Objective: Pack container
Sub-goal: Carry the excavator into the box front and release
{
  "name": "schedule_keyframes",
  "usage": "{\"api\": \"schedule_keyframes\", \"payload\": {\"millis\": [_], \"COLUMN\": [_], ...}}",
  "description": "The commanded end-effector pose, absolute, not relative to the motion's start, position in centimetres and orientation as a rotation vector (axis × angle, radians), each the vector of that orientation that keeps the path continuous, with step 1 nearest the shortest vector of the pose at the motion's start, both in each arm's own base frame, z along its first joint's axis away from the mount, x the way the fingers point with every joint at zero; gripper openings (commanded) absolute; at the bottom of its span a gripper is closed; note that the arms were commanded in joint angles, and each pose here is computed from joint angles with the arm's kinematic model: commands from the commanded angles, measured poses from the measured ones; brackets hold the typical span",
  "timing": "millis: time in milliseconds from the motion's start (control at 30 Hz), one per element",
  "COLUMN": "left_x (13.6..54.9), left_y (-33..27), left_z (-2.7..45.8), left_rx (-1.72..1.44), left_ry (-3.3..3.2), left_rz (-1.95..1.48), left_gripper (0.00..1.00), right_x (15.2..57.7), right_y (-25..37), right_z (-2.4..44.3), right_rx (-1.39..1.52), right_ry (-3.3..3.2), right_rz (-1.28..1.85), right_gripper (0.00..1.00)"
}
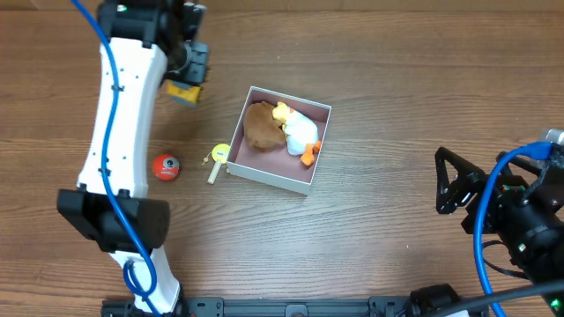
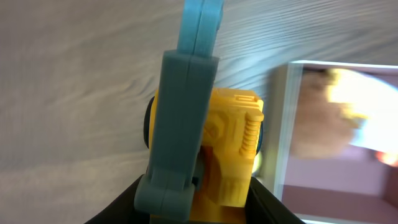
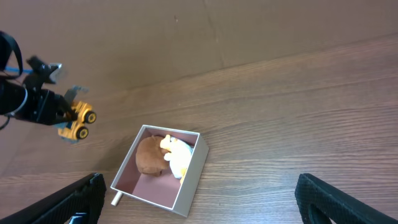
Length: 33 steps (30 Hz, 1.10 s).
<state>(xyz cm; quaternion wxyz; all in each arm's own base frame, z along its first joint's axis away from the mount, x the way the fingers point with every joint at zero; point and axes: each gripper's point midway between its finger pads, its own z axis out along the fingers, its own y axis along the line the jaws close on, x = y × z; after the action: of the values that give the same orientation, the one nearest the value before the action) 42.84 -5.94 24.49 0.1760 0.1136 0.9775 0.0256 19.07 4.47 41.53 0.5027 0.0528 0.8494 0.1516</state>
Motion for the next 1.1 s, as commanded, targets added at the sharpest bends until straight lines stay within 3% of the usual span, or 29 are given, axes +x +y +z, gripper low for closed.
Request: {"api": "schedule_keyframes", "payload": {"millis": [0,133,300,600,800,967,1067], "left_x": [41.0,37.7,33.6,31.8,32.8,33.6,33.3], "left_y": [-13.6,-20.7,-24.9,-23.6,-23.4,-22.6,-21.4], "left_z": [26.6,25.7,22.4,14.4,14.4,14.5,14.4], "left_rx": [0.722,1.142,1.508,1.805,1.966,1.927,1.985], "left_ry": [2.638,2.52,2.444,2.452,2.282,2.307,2.302], "left_rz": [-0.065,-0.074,-0.092,-0.061,-0.035,-0.044,-0.056], "left_gripper": [0.18,0.16,0.16,0.12,0.1,0.06,0.1], "right_x": [19.1,19.1,19.1,19.1,19.1,19.1,19.1], "right_y": [4.2,4.2,4.2,4.2,4.2,4.2,4.2], "right_z": [41.9,41.9,41.9,41.9,41.9,41.9,41.9], "right_rx": [0.136,0.136,0.136,0.136,0.136,0.136,0.136], "right_ry": [2.035,2.035,2.035,2.035,2.035,2.035,2.035], "right_rz": [0.354,0.354,0.354,0.354,0.354,0.354,0.354], "right_gripper": [1.0,1.0,1.0,1.0,1.0,1.0,1.0]}}
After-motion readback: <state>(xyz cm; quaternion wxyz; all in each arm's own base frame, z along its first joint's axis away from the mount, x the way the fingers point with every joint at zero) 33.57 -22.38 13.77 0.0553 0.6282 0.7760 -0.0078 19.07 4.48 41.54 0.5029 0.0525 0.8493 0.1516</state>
